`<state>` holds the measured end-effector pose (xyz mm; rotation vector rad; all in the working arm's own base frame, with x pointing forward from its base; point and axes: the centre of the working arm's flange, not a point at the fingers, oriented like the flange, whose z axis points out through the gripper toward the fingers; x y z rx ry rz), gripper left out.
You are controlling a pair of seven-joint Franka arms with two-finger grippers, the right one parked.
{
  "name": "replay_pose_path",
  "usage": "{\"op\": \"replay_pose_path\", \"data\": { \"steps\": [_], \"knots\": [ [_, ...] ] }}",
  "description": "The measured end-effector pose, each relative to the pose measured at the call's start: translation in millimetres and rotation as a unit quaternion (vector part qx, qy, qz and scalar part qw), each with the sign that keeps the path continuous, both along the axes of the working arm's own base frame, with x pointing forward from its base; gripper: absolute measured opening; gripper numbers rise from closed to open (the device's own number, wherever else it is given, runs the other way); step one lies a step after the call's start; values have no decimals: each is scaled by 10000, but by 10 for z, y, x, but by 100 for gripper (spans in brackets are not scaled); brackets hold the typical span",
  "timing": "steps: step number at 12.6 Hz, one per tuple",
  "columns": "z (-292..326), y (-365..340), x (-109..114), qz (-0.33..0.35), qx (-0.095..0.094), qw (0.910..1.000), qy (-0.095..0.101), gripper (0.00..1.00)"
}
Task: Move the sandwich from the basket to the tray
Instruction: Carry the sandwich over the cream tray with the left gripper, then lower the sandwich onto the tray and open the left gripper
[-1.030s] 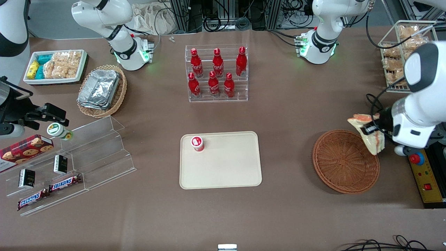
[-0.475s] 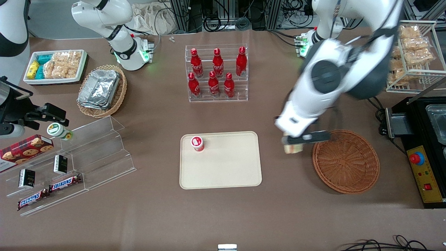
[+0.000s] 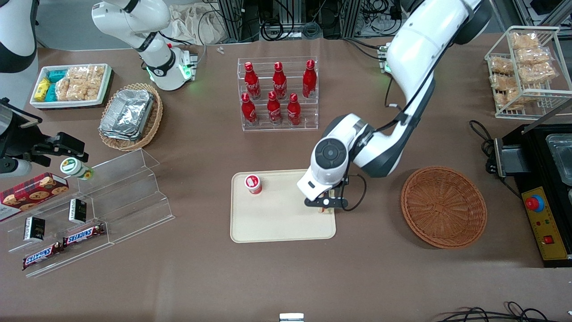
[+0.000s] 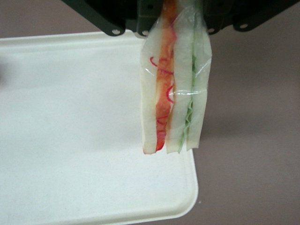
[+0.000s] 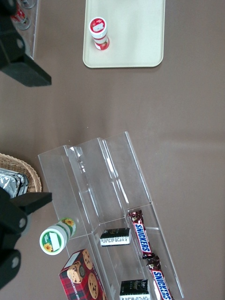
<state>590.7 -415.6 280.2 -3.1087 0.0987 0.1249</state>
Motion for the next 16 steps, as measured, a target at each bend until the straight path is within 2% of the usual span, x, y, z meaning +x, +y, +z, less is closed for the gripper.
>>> {"op": "replay_pose_path", "data": {
  "steps": [2,5,11,13,16],
  "knots": [
    [-124,-36,102,38,-105,9999,-57,21],
    [-326,-129,95,3,-220,9997,-105,21],
    [-544,-173,61,-22,-240,9997,-51,21],
    [-563,-172,59,-23,-233,9997,-41,38],
    [-571,-170,61,-24,-229,9997,-43,72]
  ]
}}
